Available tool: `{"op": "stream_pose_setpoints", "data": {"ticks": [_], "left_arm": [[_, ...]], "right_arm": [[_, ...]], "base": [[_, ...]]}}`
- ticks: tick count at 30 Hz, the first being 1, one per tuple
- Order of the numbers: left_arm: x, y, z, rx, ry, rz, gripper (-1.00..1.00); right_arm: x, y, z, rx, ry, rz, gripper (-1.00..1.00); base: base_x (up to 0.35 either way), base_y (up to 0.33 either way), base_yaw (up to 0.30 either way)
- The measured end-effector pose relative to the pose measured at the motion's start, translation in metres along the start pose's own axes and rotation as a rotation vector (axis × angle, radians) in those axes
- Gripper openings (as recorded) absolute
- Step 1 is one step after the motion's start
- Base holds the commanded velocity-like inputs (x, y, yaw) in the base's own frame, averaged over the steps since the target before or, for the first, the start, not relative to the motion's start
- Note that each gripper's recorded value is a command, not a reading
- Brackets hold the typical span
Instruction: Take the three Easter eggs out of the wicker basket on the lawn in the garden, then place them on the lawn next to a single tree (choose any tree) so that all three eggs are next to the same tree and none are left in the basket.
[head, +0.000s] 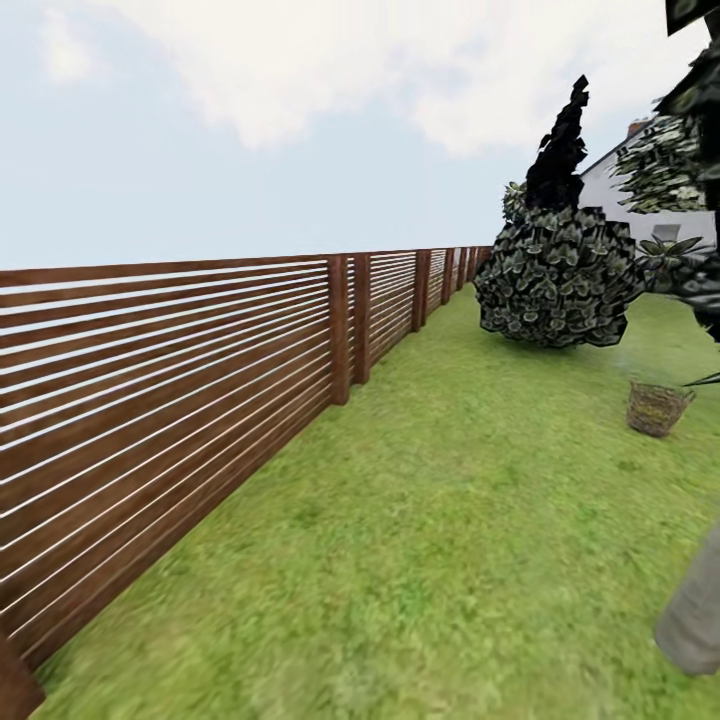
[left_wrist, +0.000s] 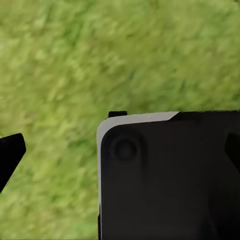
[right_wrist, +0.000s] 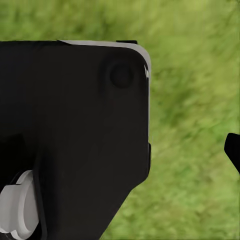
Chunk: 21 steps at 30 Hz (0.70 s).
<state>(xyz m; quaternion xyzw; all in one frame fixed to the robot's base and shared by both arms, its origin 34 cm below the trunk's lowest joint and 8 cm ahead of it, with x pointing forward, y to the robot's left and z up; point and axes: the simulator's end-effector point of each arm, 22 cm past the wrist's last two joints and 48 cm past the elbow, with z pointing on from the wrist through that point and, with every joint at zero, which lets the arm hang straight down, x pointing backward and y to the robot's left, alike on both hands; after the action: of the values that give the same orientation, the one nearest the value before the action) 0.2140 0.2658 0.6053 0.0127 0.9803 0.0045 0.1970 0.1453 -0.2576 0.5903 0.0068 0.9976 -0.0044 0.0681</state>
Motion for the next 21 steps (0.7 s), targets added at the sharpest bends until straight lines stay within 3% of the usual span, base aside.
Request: {"op": "stream_pose_setpoints", "data": {"ticks": [7, 21], "left_arm": [[0.0, 0.0, 0.0, 0.0, 0.0, 0.0, 1.0], [0.0, -0.0001, 0.0, 0.0, 0.0, 0.001, 1.0]], "right_arm": [[0.0, -0.0003, 0.0, 0.0, 0.0, 0.0, 1.0], [0.0, 0.0, 0.0, 0.0, 0.0, 0.0, 1.0]], "base": [[0.277, 0.194, -0.034], [0.288, 0.182, -0.2]]}}
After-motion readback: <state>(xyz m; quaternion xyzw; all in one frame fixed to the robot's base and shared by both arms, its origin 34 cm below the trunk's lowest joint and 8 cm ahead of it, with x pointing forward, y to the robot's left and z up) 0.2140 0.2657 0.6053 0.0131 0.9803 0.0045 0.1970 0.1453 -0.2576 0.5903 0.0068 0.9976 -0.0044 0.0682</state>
